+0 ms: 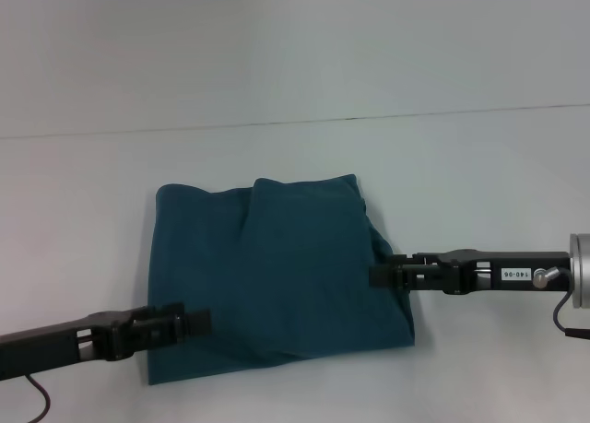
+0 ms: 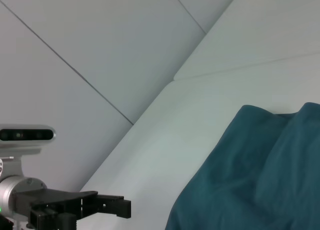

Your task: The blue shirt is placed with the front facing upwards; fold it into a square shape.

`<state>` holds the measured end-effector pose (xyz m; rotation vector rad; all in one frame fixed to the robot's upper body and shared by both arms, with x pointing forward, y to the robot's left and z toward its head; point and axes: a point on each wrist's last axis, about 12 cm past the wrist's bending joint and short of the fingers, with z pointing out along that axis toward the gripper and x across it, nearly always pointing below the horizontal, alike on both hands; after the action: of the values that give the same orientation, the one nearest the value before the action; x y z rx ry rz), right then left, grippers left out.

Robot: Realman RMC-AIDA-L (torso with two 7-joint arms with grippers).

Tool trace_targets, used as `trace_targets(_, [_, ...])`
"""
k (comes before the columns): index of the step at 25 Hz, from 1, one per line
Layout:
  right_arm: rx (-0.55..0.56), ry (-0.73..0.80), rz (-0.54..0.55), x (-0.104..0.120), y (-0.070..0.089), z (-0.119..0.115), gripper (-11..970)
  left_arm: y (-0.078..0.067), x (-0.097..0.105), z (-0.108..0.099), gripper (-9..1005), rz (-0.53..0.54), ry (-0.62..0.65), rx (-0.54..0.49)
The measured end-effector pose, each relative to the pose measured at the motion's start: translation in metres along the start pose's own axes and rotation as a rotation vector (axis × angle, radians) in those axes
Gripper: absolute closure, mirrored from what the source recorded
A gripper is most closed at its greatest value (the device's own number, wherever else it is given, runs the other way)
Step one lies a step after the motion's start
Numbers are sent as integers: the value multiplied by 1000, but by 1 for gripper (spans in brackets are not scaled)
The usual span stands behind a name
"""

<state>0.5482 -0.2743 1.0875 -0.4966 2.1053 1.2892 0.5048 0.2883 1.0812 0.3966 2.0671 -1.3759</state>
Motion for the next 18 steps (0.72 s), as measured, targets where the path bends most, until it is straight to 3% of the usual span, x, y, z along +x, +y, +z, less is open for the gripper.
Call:
trace_targets(5, [-1, 10, 3, 2, 0, 1, 165, 1, -1, 3, 63, -63, -6, -5])
trace_targets(12, [-3, 13, 4, 5, 0, 2, 165, 1, -3, 3, 63, -57, -9, -12])
trace_targets(14, [-5, 17, -6, 6, 0, 2, 165, 1, -3, 3, 63, -29, -8, -13])
trace_targets(18, [-22, 53, -99, 10, 3, 6, 165, -1, 4, 6, 63, 133, -1, 10])
